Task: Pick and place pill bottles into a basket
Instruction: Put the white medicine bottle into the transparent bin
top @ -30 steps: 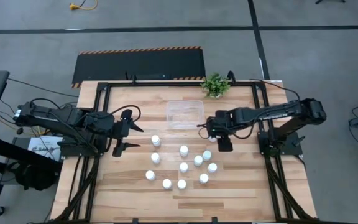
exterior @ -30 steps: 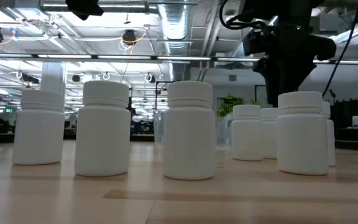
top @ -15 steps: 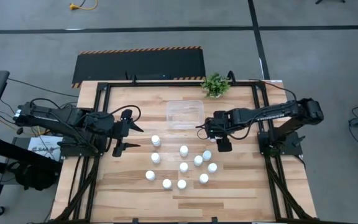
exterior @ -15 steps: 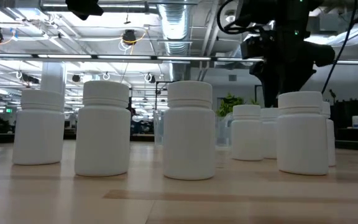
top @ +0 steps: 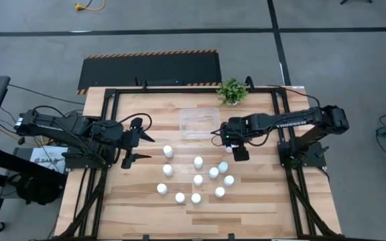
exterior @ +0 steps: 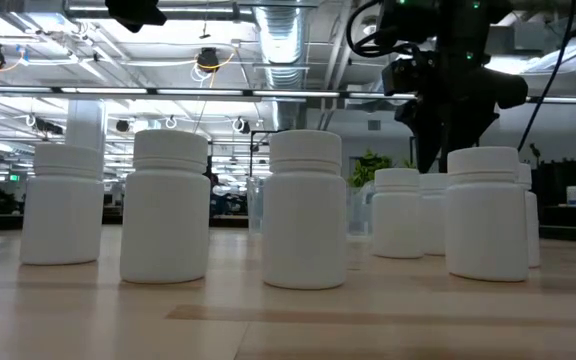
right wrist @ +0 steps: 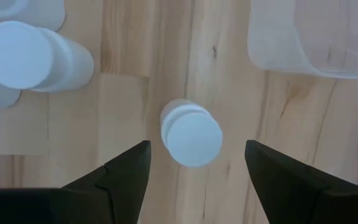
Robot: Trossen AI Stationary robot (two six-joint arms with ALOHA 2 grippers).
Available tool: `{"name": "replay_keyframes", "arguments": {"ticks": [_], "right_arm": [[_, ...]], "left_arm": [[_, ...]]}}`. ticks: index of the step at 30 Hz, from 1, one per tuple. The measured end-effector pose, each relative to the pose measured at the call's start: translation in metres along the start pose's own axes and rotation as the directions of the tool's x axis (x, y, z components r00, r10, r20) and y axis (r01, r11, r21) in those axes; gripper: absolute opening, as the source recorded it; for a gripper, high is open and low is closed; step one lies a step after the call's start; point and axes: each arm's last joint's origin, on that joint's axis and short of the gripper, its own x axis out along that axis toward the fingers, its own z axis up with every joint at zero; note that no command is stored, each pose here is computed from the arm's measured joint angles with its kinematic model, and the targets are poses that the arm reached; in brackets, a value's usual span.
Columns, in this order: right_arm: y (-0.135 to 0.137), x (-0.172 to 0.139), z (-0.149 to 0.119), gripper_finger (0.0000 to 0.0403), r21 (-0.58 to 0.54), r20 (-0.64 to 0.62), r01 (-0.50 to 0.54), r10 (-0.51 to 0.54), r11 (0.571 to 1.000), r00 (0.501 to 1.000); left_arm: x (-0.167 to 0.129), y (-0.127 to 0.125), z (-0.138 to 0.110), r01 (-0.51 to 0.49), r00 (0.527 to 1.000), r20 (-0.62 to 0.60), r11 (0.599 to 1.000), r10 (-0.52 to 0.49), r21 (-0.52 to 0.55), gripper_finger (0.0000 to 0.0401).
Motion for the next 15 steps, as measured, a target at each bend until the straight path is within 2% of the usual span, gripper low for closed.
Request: {"name": "replay_keyframes", "arguments": {"ticks": [15], "right_arm": [[-0.0029,0.0002,-0.0002,0.0256,-0.05,0.007,-0.015,0.015,0.999,1.0]], "left_arm": [[0.0,0.0,0.0,0.0,1.0,0.0,1.0,0.0,0.0,0.0279]]}}
